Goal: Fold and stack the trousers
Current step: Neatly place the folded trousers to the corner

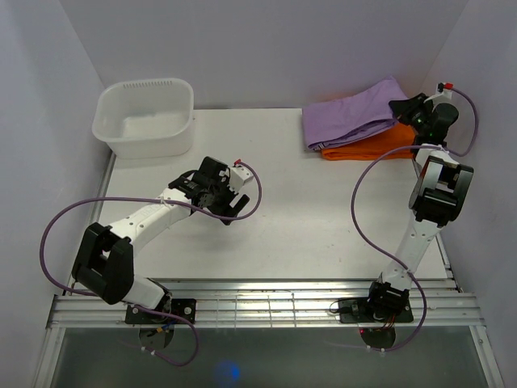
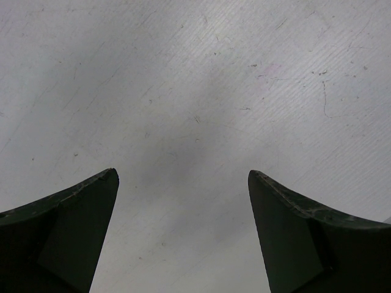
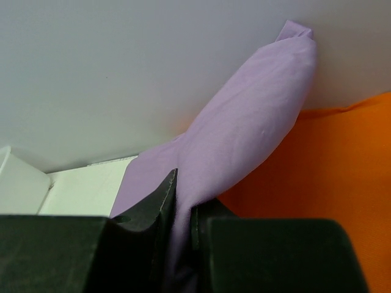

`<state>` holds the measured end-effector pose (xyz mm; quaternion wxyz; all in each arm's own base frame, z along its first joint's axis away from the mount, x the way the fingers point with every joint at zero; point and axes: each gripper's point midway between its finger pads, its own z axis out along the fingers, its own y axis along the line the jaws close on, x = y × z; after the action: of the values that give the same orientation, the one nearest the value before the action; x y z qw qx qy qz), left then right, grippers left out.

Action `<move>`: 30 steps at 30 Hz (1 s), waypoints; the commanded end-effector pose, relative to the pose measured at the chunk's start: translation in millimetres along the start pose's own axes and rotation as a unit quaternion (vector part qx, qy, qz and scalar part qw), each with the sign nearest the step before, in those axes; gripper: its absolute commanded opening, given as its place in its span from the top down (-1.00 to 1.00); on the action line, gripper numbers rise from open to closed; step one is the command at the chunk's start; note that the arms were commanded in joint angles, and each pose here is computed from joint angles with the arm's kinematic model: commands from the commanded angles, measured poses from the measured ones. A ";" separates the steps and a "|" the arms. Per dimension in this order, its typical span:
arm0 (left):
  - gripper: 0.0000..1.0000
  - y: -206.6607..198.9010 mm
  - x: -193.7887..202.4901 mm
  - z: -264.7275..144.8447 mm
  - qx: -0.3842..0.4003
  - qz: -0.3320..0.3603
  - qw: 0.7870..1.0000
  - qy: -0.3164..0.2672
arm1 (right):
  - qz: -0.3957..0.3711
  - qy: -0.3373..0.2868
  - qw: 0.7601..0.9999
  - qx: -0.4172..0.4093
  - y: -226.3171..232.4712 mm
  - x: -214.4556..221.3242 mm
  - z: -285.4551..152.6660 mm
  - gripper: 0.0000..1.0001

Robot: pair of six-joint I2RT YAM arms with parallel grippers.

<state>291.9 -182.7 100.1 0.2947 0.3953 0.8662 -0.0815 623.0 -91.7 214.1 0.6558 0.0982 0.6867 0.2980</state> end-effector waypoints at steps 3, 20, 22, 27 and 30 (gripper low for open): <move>-0.96 2.4 -12.0 -5.3 0.000 0.001 1.000 -0.020 | -0.059 -0.076 0.995 0.001 1.2 -57.9 -4.4 0.84; -0.96 1.1 -4.9 -2.8 0.002 0.003 1.000 -0.011 | -0.139 -0.038 0.984 0.100 -73.1 -23.7 -8.2 0.85; -0.96 0.6 -4.4 -2.1 0.003 0.001 1.000 -0.010 | -0.161 -0.026 0.980 0.111 -81.6 -16.9 -9.0 0.84; -0.96 0.7 -1.7 -2.2 0.001 0.003 1.000 -0.010 | -0.216 -0.014 0.968 0.126 -94.4 -14.8 -12.6 0.85; -0.96 -0.5 0.3 -0.7 0.004 0.003 1.000 -0.007 | -0.225 -0.016 0.965 0.133 -96.8 -19.2 -13.1 0.84</move>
<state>291.3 -181.7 98.4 0.2931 0.3968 0.8661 -0.0807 630.1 -141.5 136.8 0.6500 0.0461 0.7475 0.1285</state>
